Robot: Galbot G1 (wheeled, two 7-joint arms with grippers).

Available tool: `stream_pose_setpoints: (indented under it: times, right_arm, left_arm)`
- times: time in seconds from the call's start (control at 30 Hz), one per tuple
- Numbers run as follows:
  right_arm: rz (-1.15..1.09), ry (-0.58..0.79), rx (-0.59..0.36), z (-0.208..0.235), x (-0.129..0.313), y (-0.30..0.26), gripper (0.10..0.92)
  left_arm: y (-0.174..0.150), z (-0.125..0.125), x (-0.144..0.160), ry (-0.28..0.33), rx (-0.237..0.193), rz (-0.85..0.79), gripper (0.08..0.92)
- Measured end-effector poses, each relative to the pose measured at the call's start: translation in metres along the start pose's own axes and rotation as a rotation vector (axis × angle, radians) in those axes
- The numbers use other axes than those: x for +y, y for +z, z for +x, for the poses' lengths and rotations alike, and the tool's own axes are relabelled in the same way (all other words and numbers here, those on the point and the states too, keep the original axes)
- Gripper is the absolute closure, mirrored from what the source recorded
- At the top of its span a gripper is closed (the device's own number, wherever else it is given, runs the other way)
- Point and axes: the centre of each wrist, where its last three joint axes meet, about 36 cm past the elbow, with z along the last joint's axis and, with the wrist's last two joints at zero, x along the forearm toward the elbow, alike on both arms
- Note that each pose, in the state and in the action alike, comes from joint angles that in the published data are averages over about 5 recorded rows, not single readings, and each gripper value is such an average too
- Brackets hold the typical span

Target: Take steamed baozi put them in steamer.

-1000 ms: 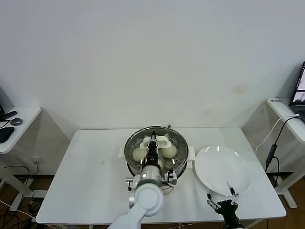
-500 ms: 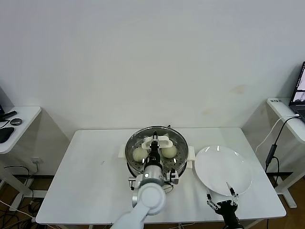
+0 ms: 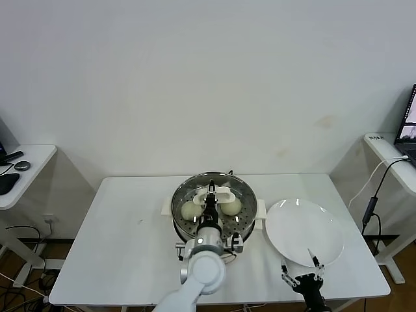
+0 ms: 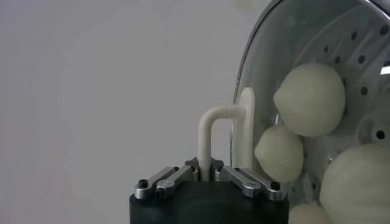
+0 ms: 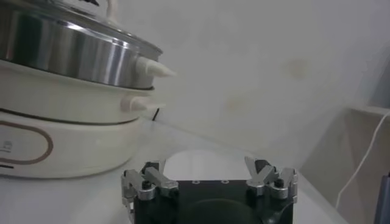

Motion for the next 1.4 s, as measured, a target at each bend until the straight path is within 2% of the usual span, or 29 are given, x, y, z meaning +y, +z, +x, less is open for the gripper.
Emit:
stream_pose_setpoints:
  times: [0.13, 0.43, 0.63, 0.8, 0.93, 1.1, 1.23, 1.4]
  right_arm:
    - [-0.003, -0.001, 0.003, 0.001, 0.000, -0.001, 0.200]
    - [-0.006, -0.006, 0.014, 0.005, 0.002, -0.003, 0.200]
    - [-0.004, -0.008, 0.022, 0.009, 0.001, -0.004, 0.200]
    - [-0.006, -0.004, 0.024, 0.011, 0.000, -0.005, 0.200]
    - [-0.015, -0.006, 0.024, 0.011, 0.000, -0.006, 0.200]
    - [-0.027, -0.013, 0.027, 0.013, 0.000, -0.007, 0.200]
    - [-0.040, -0.027, 0.031, 0.016, 0.001, -0.009, 0.200]
    - [-0.068, -0.046, 0.038, 0.021, 0.000, -0.013, 0.200]
  left_arm:
    - [0.000, 0.003, 0.000, -0.003, -0.002, 0.016, 0.766]
    - [0.008, 0.025, 0.006, -0.024, -0.025, 0.106, 0.507]
    - [0.028, 0.057, 0.021, -0.038, -0.050, 0.242, 0.334]
    - [0.061, 0.092, 0.032, -0.009, -0.079, 0.460, 0.205]
    - [0.095, 0.117, 0.029, 0.022, -0.095, 0.683, 0.179]
    - [0.138, 0.147, 0.018, 0.044, -0.091, 0.969, 0.177]
    - [0.165, 0.170, 0.007, 0.043, -0.068, 1.174, 0.177]
    - [0.189, 0.190, -0.010, 0.025, -0.018, 1.383, 0.177]
